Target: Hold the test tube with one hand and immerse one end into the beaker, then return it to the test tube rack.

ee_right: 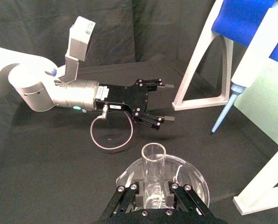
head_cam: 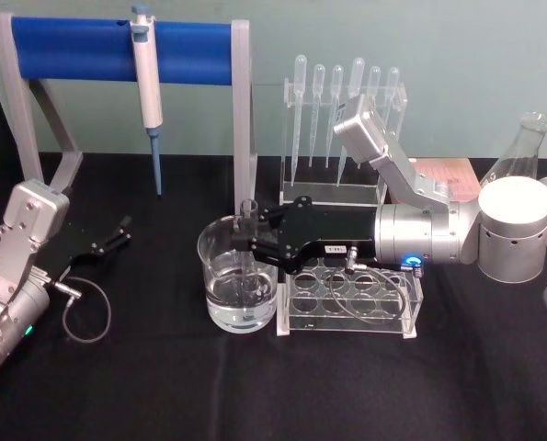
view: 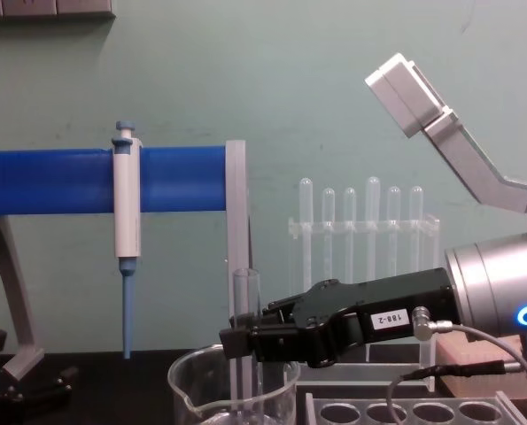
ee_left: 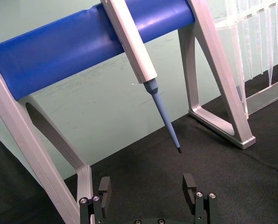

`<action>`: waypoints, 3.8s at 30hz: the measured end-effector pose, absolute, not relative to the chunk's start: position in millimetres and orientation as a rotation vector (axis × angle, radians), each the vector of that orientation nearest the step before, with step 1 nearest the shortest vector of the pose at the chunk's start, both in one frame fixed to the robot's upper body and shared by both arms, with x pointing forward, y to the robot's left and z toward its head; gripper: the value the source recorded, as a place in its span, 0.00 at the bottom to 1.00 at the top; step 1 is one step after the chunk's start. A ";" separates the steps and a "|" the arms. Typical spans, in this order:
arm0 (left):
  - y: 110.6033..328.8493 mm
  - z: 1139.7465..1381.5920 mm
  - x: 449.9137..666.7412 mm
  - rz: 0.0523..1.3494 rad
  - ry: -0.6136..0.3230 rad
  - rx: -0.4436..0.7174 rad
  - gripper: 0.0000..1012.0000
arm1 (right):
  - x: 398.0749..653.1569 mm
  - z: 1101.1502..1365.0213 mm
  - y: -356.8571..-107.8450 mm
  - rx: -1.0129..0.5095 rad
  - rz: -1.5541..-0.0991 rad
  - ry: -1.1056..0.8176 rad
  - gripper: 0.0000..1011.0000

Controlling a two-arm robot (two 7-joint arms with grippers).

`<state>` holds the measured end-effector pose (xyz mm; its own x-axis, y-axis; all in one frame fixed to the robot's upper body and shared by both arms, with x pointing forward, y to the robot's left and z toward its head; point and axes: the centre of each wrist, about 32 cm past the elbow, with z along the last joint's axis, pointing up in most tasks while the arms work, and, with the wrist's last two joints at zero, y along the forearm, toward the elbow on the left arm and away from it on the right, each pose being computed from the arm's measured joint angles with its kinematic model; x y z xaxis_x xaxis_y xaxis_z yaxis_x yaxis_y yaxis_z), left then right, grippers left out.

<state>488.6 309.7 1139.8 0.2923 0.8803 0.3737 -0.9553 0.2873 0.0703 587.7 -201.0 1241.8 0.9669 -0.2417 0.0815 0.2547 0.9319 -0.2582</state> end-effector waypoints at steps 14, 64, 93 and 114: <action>309.7 1139.8 488.6 1.248 -0.285 0.304 0.99 | 587.7 1241.8 -201.0 -0.271 -0.254 -0.049 0.23; 309.7 1139.8 488.6 1.248 -0.285 0.304 0.99 | 545.3 1347.1 -293.7 -0.168 -0.337 -0.244 0.23; 309.7 1139.8 488.6 1.248 -0.285 0.304 0.99 | 518.8 1277.0 -311.4 -0.189 -0.372 -0.147 0.23; 309.7 1139.8 488.6 1.248 -0.285 0.304 0.99 | 527.9 1261.5 -308.2 -0.178 -0.395 -0.154 0.23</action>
